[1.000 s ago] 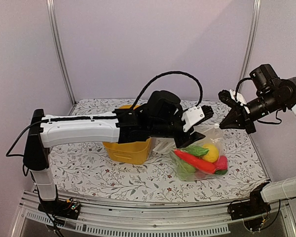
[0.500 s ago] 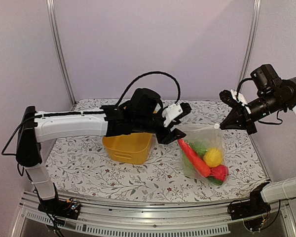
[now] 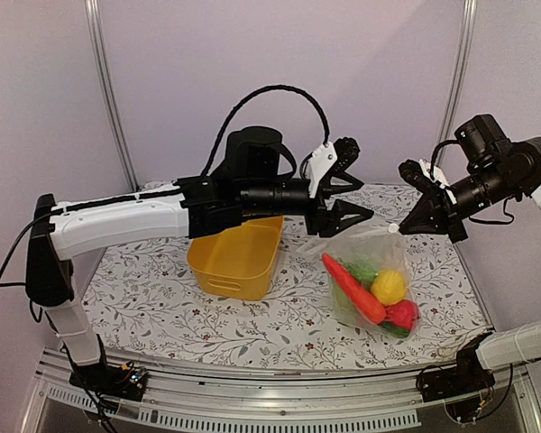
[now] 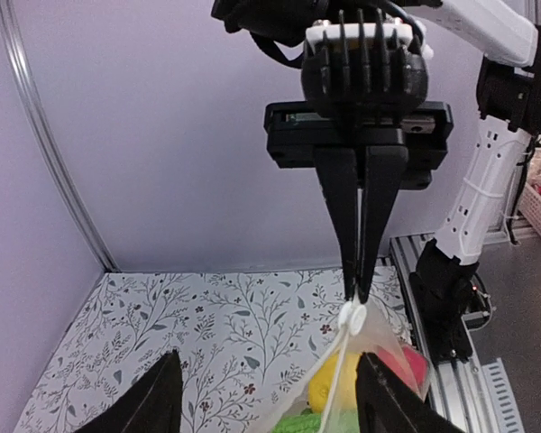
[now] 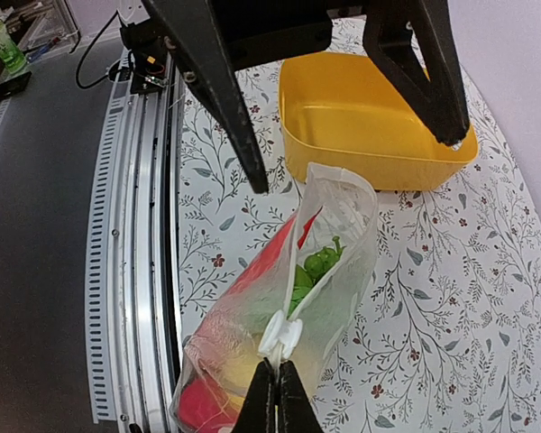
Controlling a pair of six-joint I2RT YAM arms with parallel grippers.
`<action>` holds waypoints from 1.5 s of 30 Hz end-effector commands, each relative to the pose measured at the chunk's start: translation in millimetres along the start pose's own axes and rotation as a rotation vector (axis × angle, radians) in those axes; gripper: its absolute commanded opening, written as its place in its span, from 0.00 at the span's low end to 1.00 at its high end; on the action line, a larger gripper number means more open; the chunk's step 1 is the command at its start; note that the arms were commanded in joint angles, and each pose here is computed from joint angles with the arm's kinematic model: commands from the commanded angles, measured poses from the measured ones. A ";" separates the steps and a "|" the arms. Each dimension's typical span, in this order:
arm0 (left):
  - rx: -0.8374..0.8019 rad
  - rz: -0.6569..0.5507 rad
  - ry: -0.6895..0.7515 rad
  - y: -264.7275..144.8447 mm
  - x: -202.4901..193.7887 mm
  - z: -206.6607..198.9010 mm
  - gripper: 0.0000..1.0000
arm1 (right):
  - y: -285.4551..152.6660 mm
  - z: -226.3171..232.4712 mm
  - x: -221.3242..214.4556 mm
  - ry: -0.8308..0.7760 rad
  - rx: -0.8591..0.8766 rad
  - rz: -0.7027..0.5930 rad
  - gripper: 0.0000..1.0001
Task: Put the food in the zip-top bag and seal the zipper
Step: Adjust the zipper food storage bag at the center of the board, then zip the zipper of the food storage bag.
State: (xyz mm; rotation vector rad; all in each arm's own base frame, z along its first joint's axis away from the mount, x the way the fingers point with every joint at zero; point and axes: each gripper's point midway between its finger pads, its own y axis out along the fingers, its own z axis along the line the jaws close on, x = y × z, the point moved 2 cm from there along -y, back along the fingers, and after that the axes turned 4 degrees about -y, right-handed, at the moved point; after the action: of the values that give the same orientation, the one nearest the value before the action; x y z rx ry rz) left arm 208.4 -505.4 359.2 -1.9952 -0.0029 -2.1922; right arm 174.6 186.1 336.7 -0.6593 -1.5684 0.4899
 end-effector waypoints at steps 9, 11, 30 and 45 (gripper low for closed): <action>-0.282 0.002 -0.103 45.9 -7.2 -34.8 0.54 | -6.6 11.5 12.8 -0.034 0.052 -0.051 0.00; -0.306 0.040 -0.125 47.6 -15.6 -38.3 0.51 | -6.7 12.1 12.2 -0.035 0.052 -0.050 0.00; -0.399 0.115 -0.186 56.3 -31.3 -48.6 0.14 | -2.8 11.5 2.8 -0.031 0.035 -0.022 0.00; -0.200 0.215 -0.222 48.8 -55.2 -21.3 0.00 | -12.5 -6.9 1.0 -0.048 -0.056 -0.001 0.00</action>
State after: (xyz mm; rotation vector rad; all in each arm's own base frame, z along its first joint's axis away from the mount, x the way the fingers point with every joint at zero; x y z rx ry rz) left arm 188.8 -560.9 316.5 -2.2762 0.4174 -2.0101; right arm 176.7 182.5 334.8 -0.6868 -1.5891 0.5040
